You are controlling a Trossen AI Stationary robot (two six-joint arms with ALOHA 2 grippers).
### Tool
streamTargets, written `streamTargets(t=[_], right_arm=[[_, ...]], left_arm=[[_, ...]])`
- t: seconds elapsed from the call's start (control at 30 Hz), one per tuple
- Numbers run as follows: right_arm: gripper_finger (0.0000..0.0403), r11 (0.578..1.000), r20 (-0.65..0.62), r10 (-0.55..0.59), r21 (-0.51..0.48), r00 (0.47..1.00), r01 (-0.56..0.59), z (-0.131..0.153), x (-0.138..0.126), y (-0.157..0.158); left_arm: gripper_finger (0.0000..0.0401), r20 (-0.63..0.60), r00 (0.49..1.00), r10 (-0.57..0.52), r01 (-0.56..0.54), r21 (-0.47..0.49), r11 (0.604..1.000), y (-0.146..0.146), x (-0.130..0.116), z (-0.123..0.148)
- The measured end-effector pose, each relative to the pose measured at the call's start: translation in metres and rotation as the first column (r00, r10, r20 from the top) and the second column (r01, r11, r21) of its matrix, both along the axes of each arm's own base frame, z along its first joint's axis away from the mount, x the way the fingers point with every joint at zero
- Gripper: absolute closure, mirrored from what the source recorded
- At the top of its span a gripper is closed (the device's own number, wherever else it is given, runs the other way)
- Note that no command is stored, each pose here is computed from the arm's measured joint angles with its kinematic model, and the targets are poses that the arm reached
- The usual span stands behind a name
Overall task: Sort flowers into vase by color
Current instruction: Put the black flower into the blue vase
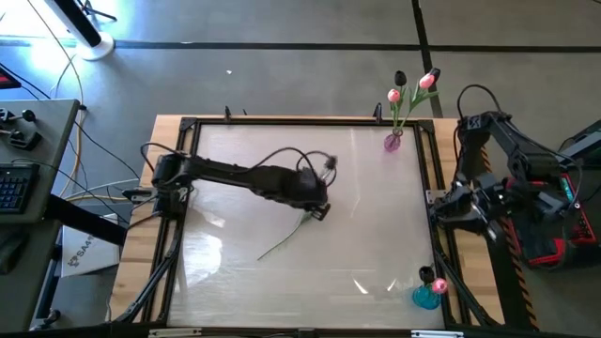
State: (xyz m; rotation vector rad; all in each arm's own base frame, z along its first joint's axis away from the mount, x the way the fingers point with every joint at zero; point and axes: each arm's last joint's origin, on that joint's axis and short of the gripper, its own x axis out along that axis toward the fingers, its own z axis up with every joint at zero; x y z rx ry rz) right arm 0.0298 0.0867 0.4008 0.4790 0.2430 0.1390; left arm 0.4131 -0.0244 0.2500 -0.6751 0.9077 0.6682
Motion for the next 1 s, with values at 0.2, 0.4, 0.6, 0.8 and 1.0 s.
streamTargets(t=[0.2, 0.4, 0.6, 0.8, 1.0], right_arm=[[0.0236, 0.995, -0.005, -0.095, 0.003, 0.995, 0.095, 0.0, 0.008, -0.005], [0.0236, 0.992, -0.049, -0.129, 0.005, 0.99, 0.13, -0.001, 0.015, -0.006], [0.0236, 0.984, -0.025, -0.171, -0.057, 0.985, 0.17, 0.004, 0.024, -0.006], [0.0236, 0.977, -0.017, -0.2, -0.084, 0.98, 0.198, 0.01, 0.035, -0.007], [0.0236, 0.973, -0.014, -0.213, -0.098, 0.977, 0.21, 0.016, 0.053, -0.002]], left_arm=[[0.04, 0.47, 0.85, -0.238, 0.199, 0.133, 0.971, -0.012, 0.029, 0.05], [0.04, 0.72, 0.605, -0.341, 0.197, 0.28, 0.94, -0.012, 0.043, 0.083], [0.0401, 0.806, 0.462, -0.371, 0.155, 0.338, 0.928, -0.011, 0.048, 0.095], [0.0401, 0.843, 0.353, -0.406, 0.219, 0.348, 0.912, -0.011, 0.056, 0.091], [0.0401, 0.851, 0.287, -0.439, 0.276, 0.365, 0.889, -0.015, 0.077, 0.089]])
